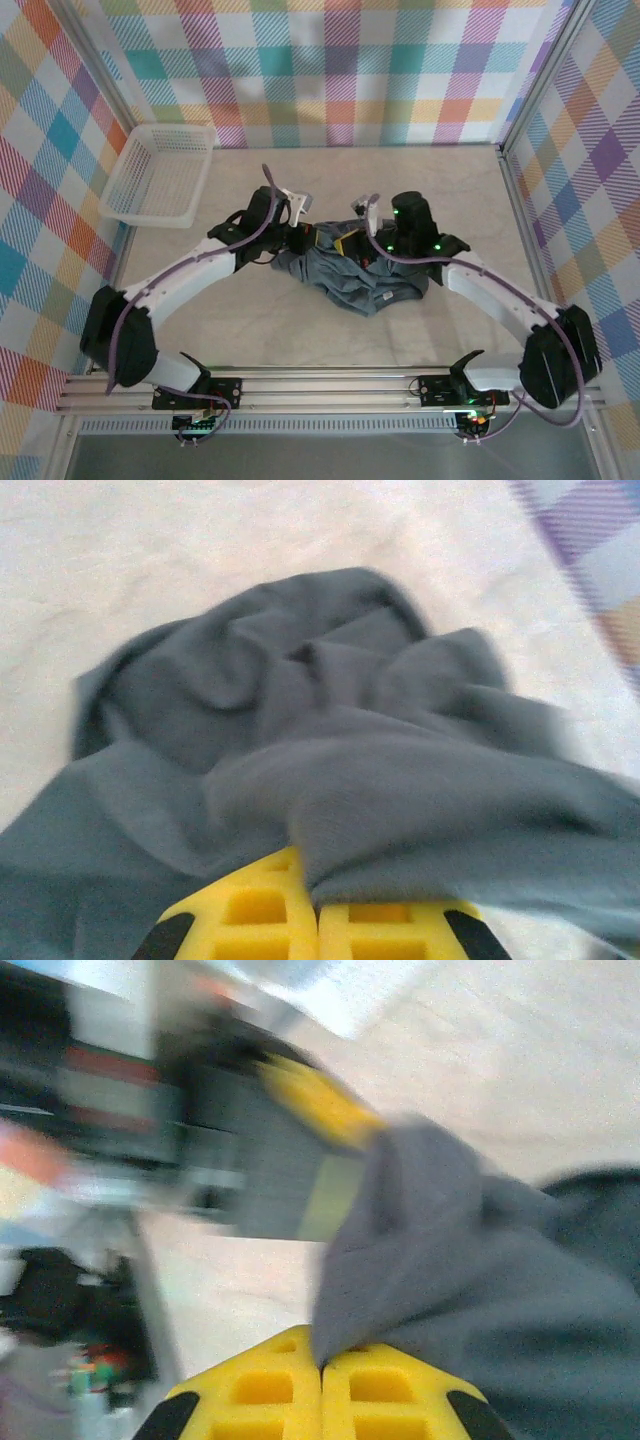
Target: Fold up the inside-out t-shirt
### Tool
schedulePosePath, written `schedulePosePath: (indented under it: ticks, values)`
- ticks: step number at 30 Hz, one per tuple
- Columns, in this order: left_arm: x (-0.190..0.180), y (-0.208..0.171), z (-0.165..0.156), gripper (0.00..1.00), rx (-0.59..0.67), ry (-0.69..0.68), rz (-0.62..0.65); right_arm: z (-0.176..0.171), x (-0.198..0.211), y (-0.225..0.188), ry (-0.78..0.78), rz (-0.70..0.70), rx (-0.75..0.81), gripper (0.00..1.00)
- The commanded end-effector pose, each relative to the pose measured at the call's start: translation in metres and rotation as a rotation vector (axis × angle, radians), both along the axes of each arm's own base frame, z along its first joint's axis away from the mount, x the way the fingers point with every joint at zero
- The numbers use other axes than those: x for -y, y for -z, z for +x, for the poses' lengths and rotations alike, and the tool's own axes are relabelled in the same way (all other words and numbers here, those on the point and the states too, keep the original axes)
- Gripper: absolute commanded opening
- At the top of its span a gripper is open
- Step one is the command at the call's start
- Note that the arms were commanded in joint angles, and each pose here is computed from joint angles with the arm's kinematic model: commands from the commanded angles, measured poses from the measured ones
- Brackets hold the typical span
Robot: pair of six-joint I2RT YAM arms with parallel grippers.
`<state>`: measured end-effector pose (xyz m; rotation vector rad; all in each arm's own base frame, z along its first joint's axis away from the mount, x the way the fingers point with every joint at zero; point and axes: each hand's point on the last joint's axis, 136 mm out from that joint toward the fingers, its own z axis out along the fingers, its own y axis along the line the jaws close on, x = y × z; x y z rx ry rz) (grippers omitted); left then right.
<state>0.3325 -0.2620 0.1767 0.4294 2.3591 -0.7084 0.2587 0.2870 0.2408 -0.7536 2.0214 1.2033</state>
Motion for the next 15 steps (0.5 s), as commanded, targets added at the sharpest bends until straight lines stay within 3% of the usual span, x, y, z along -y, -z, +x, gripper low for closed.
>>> schedulePosePath:
  ticks: [1, 2, 3, 6, 8, 11, 13, 15]
  values:
    - [-0.021, 0.033, 0.032, 0.0, 0.033, -0.066, 0.131, -0.045, 0.0, -0.073, -0.216, 0.313, -0.076, 0.0]
    - [-0.014, 0.026, 0.034, 0.01, 0.046, -0.053, 0.09, -0.047, 0.004, -0.08, -0.226, 0.337, -0.083, 0.0]
    - [-0.01, 0.019, 0.033, 0.1, 0.063, -0.045, 0.048, -0.047, 0.007, -0.082, -0.223, 0.343, -0.091, 0.0]
    - [-0.006, -0.009, 0.023, 0.54, 0.126, -0.03, -0.057, -0.038, 0.014, -0.079, -0.176, 0.337, -0.112, 0.0]
    - [-0.013, -0.024, 0.008, 0.68, 0.159, -0.029, -0.098, -0.027, 0.018, -0.074, -0.13, 0.332, -0.133, 0.0]
    - [-0.028, -0.033, -0.015, 0.72, 0.171, -0.064, -0.127, -0.014, 0.02, -0.064, -0.076, 0.281, -0.154, 0.0]
    - [-0.047, -0.024, -0.022, 0.72, 0.137, -0.153, -0.059, -0.002, 0.025, -0.045, 0.009, 0.191, -0.163, 0.01]
    - [-0.053, -0.013, -0.031, 0.63, 0.094, -0.176, 0.004, 0.012, 0.037, -0.016, 0.143, 0.049, -0.194, 0.07]
